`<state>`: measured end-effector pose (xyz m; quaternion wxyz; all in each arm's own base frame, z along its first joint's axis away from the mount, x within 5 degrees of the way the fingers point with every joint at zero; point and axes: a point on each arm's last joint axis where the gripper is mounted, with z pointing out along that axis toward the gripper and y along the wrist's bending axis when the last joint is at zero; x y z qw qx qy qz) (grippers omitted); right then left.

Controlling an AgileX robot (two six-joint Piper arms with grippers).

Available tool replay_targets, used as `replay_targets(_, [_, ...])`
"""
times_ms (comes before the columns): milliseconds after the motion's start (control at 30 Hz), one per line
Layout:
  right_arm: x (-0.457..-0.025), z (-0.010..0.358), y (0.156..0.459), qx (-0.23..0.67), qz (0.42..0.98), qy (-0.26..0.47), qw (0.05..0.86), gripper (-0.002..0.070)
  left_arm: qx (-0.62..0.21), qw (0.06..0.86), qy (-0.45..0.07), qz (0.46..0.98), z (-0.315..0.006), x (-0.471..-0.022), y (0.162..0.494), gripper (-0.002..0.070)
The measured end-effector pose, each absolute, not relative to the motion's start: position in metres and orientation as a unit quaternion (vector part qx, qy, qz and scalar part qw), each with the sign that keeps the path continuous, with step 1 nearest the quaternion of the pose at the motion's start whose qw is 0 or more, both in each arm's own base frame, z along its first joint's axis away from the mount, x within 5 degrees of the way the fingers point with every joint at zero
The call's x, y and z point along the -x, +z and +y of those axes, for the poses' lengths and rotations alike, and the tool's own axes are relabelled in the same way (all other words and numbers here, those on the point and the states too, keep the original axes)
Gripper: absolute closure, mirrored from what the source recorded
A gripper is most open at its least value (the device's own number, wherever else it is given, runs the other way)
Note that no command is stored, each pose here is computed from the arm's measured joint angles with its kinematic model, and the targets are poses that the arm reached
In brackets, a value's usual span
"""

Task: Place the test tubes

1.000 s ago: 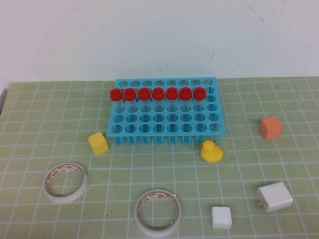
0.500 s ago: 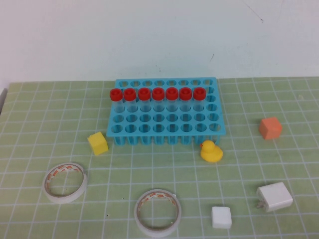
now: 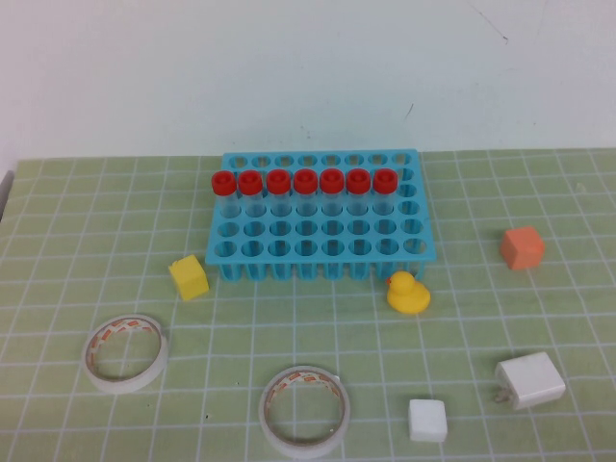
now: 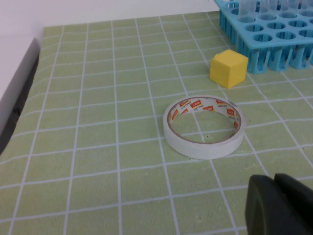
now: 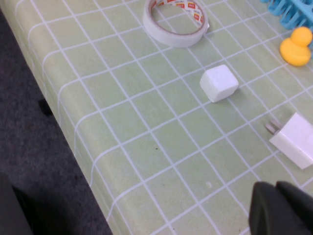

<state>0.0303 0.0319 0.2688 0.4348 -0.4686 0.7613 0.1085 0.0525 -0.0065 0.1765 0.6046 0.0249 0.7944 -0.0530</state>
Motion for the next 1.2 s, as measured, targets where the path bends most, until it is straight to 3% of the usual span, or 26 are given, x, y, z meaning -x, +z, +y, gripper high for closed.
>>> replay_targets(700, [-0.025,0.025,0.271,0.448,0.758,0.107,0.461,0.0678,-0.024,0.603,-0.055,0.795,-0.007,-0.052,0.176,0.0676])
replay_targets(1033, [-0.029,0.011,0.274,0.267,0.816,0.0,0.513,0.0678,-0.023,0.603,-0.056,0.796,-0.007,-0.052,0.176,0.0676])
replay_targets(1200, [-0.043,0.005,0.267,0.147,0.792,-0.058,0.59,0.0678,-0.023,0.603,-0.057,0.796,-0.007,-0.052,0.176,0.0676])
